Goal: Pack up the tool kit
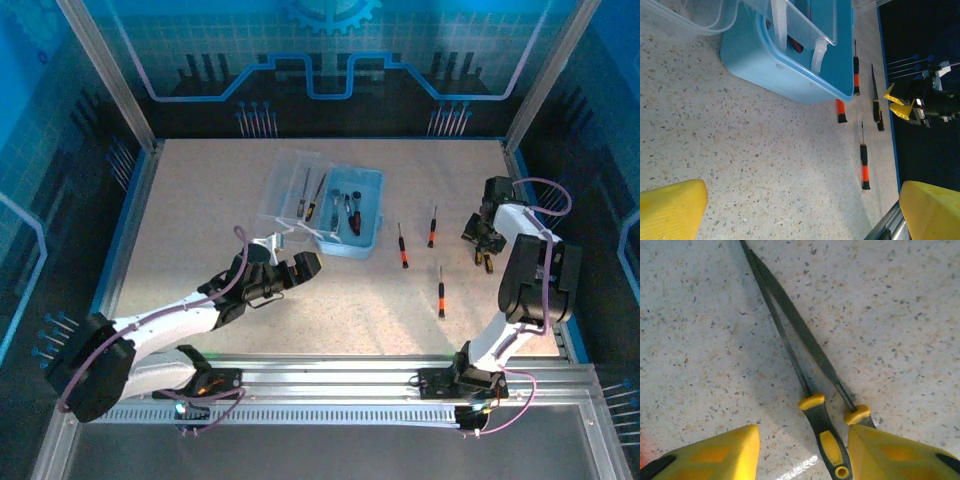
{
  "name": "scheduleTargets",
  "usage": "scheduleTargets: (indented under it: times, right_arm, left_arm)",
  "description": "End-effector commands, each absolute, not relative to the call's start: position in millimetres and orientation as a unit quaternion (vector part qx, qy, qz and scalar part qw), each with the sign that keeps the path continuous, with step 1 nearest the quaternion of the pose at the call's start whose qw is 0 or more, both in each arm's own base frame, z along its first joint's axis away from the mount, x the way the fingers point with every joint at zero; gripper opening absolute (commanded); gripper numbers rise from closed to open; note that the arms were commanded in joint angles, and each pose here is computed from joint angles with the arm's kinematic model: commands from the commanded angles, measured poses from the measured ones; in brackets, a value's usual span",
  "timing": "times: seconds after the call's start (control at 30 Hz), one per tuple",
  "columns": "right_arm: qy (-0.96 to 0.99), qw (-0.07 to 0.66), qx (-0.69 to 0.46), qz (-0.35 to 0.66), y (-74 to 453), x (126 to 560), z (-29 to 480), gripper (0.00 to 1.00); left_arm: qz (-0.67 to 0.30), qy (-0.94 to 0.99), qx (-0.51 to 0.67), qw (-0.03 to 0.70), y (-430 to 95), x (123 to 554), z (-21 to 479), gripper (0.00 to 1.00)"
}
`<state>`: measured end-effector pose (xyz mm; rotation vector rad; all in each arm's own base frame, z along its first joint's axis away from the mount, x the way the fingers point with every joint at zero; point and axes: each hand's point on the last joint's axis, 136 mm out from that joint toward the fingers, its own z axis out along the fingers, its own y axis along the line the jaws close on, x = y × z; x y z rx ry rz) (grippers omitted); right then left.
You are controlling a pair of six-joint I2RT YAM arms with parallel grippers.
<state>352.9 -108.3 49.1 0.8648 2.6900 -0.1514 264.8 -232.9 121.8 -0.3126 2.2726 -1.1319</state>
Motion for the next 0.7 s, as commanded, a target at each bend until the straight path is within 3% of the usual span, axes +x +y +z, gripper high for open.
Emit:
scheduleTargets:
  times: [0.0, 0.67]
  right_arm:
    - [0.944, 0.121, 0.303, -0.043, -107.7, 347.3, 40.0, 0.5]
    - [0.959, 0.095, 0.267, -0.008, -80.9, 357.1, 23.3, 0.46]
  left_arm:
    - [-0.421, 0.85, -0.112, 0.297, -228.3, 261.8, 127.9, 0.99]
    - [-0.388, 0.855, -0.126, 0.32, -204.8, 258.3, 126.1, 0.99]
